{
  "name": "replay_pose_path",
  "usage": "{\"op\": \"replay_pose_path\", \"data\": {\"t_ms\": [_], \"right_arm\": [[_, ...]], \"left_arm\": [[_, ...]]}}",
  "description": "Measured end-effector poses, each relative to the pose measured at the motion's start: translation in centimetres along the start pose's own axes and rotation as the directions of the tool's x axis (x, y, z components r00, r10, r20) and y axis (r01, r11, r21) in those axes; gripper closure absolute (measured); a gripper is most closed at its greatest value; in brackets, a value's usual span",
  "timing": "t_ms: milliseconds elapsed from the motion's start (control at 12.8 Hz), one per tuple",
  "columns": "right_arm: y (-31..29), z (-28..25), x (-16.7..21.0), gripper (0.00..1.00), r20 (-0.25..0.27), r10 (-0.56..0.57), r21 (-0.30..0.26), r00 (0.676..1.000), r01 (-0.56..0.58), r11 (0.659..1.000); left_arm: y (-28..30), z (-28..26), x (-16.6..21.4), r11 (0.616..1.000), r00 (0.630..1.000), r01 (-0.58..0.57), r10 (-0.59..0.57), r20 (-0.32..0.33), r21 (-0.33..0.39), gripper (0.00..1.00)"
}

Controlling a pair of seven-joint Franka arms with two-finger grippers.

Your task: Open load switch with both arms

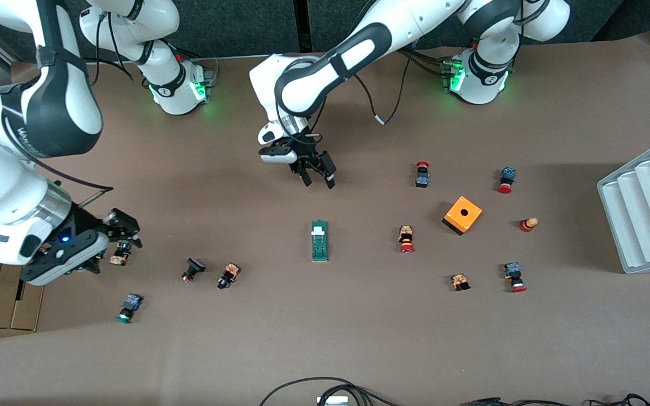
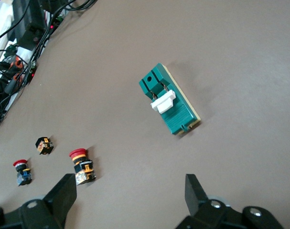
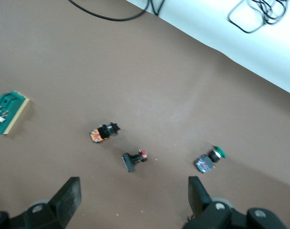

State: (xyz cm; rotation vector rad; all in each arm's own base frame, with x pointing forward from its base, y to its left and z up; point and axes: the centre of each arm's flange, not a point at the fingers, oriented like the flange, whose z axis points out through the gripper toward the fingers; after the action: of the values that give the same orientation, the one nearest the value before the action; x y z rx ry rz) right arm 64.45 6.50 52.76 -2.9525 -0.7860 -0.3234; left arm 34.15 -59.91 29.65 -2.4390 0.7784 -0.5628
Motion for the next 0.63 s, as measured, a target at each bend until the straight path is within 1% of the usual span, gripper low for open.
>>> {"op": "replay_pose_path", "data": {"t_ms": [157, 235, 392, 627], "right_arm": [[1.8, -0.1, -1.0, 0.0, 0.011, 0.029, -0.006, 1.0, -0.029, 1.0], [2.7, -0.1, -1.6, 0.0, 0.025, 0.047, -0.002, 0.999, -0.047, 0.999], [4.1, -0.3, -2.8, 0.0, 0.053, 0.102, 0.005, 0.993, -0.102, 0.995], [3.7, -1.4, -3.6, 0.0, 0.121, 0.232, 0.018, 0.965, -0.236, 0.972]], "left_arm": [[-4.4, -0.8, 1.5, 0.999, 0.998, -0.011, 0.013, 0.068, -0.031, 0.0], [-7.3, -1.1, 2.4, 0.998, 0.994, -0.019, 0.025, 0.102, -0.061, 0.0], [-12.8, -2.1, 4.3, 0.99, 0.989, -0.04, 0.058, 0.135, -0.132, 0.0], [-18.9, -2.8, 5.7, 0.973, 0.984, -0.03, 0.069, 0.165, -0.227, 0.0]]}}
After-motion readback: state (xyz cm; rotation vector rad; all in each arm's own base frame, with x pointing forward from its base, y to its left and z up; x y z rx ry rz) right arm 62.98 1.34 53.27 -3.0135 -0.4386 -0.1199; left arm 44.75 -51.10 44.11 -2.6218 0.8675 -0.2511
